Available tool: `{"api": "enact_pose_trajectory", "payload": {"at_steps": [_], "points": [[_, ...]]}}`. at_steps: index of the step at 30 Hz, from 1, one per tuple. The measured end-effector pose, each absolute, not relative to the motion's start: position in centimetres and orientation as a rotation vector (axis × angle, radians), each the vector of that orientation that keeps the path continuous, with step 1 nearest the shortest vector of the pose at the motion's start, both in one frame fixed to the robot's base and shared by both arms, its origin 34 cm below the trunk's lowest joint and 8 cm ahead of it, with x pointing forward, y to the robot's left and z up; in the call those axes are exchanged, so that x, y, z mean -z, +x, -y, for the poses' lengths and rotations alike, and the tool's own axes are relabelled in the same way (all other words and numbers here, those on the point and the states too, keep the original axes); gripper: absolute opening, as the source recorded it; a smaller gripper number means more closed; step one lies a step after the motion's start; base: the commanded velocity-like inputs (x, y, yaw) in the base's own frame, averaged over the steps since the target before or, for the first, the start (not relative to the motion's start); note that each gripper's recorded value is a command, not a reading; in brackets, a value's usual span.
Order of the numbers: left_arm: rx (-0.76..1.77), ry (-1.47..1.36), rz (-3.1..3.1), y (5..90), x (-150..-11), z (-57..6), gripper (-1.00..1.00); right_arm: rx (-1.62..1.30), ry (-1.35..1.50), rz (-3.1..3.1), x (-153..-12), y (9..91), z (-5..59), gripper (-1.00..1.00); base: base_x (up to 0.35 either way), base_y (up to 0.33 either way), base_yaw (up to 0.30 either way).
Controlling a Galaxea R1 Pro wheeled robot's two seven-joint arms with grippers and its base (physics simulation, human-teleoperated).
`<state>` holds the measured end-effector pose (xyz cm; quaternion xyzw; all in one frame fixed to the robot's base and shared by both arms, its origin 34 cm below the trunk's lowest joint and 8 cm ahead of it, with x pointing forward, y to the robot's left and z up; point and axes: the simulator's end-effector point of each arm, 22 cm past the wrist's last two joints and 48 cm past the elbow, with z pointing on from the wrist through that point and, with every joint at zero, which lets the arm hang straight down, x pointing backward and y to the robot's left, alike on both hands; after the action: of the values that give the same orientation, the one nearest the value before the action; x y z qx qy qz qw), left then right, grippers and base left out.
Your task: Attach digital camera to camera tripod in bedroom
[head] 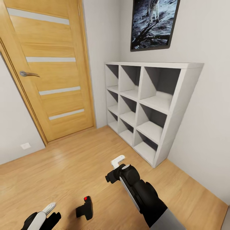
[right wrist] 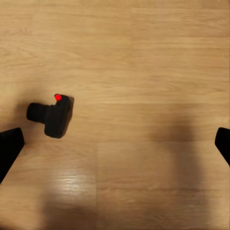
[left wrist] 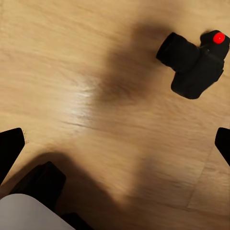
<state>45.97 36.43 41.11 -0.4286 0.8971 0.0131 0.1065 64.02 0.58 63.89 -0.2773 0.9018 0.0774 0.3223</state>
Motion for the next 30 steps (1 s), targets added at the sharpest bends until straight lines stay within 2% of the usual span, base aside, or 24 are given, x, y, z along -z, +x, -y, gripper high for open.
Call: {"api": "enact_pose_trajectory", "payload": {"at_steps": [11,13,14,21,30], "points": [[-0.028,-1.258,-2.639,46.4,-41.2,-36.2,1.00,-0.204,-0.729,-2.367,-63.9,64.0,-0.6,1.00,0.001,-0.005,0.161],[-0.023,-1.252,-2.639,46.6,-41.3,-36.0,1.00,-0.204,-0.729,-2.367,-63.9,64.0,-0.6,1.00,0.122,-0.142,0.032],[-0.009,-1.156,-2.662,47.9,-41.8,-34.5,1.00,-0.207,-0.726,-2.359,-64.3,64.1,-0.7,1.00,0.209,-0.223,0.009],[-0.002,-1.114,-2.670,48.6,-42.0,-33.8,1.00,-0.207,-0.725,-2.352,-64.5,64.1,-0.7,1.00,0.182,-0.189,0.005],[0.008,-1.099,-2.660,49.9,-42.7,-33.6,1.00,-0.214,-0.721,-2.334,-65.2,64.3,-0.9,1.00,0.037,-0.037,0.001]]}}
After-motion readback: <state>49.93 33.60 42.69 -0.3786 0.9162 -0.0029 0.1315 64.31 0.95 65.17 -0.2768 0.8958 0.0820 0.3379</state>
